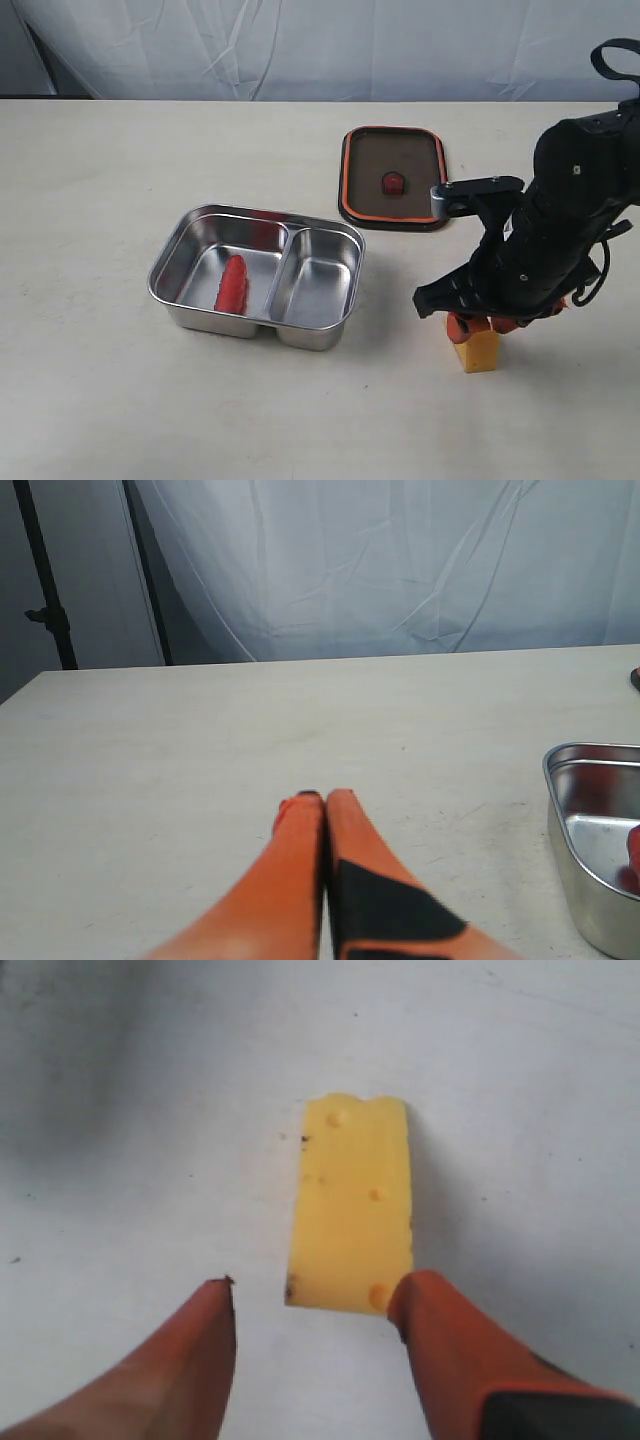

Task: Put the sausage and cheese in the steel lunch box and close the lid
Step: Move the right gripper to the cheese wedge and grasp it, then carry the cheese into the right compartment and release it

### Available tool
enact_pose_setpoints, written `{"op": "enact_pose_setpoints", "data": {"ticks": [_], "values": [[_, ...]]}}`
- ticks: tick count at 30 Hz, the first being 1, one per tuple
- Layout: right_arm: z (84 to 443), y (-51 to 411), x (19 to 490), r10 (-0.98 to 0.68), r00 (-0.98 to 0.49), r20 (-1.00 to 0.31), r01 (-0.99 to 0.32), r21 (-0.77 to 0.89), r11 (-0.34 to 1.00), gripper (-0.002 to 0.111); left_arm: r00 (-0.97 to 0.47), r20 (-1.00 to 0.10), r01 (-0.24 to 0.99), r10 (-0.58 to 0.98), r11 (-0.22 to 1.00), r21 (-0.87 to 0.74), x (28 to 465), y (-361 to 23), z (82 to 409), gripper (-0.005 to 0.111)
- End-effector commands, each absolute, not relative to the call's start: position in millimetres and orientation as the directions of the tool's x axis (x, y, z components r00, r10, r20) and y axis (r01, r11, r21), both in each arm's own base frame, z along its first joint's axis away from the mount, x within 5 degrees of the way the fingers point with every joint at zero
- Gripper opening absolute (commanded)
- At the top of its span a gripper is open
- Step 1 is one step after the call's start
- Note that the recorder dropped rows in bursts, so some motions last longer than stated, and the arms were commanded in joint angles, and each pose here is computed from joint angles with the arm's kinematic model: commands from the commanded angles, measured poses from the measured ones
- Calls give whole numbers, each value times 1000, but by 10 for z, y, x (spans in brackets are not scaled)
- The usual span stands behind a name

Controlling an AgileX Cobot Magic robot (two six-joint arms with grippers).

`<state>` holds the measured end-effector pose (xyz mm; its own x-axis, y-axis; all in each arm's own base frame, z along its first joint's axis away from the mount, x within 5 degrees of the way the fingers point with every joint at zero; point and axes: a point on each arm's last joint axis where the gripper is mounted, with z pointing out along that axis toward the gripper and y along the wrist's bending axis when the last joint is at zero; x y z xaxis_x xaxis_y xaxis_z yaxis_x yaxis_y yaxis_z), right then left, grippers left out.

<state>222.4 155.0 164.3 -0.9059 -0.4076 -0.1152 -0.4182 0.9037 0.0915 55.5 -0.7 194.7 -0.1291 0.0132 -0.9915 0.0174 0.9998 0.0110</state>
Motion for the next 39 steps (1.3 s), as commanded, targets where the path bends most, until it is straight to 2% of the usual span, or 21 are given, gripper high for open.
{"op": "enact_pose_setpoints", "data": {"ticks": [1,13,16,21,22,28,35,39], "values": [[1580,1520,2254,-433,-894,-113,-441,60,895,51,-119,-993,16,15,1000,13,558,-6,1944,0],[1342,1530,2274,-439,-898,-29,-440,46,897,50,-119,-993,16,15,1000,13,558,-6,1944,0],[1338,1528,2270,-440,-898,-23,-440,46,897,37,-119,-993,16,15,1000,13,558,-6,1944,0],[1338,1531,2255,-424,-906,-9,-424,57,904,1,-119,-993,16,15,1000,13,558,-6,1944,0],[1344,1533,2254,-421,-907,-10,-421,60,905,-1,-119,-993,16,15,1000,13,558,-6,1944,0],[1509,1538,2239,-406,-911,-70,-411,83,908,0,-119,-993,16,15,1000,13,558,-6,1944,0],[1964,1593,2227,-326,-902,-284,-384,180,905,0,-119,-993,16,15,1000,13,558,-6,1944,0],[2191,1746,2249,-322,-871,-372,-428,252,868,0,-119,-993,16,15,1000,13,558,-6,1944,0]]}}
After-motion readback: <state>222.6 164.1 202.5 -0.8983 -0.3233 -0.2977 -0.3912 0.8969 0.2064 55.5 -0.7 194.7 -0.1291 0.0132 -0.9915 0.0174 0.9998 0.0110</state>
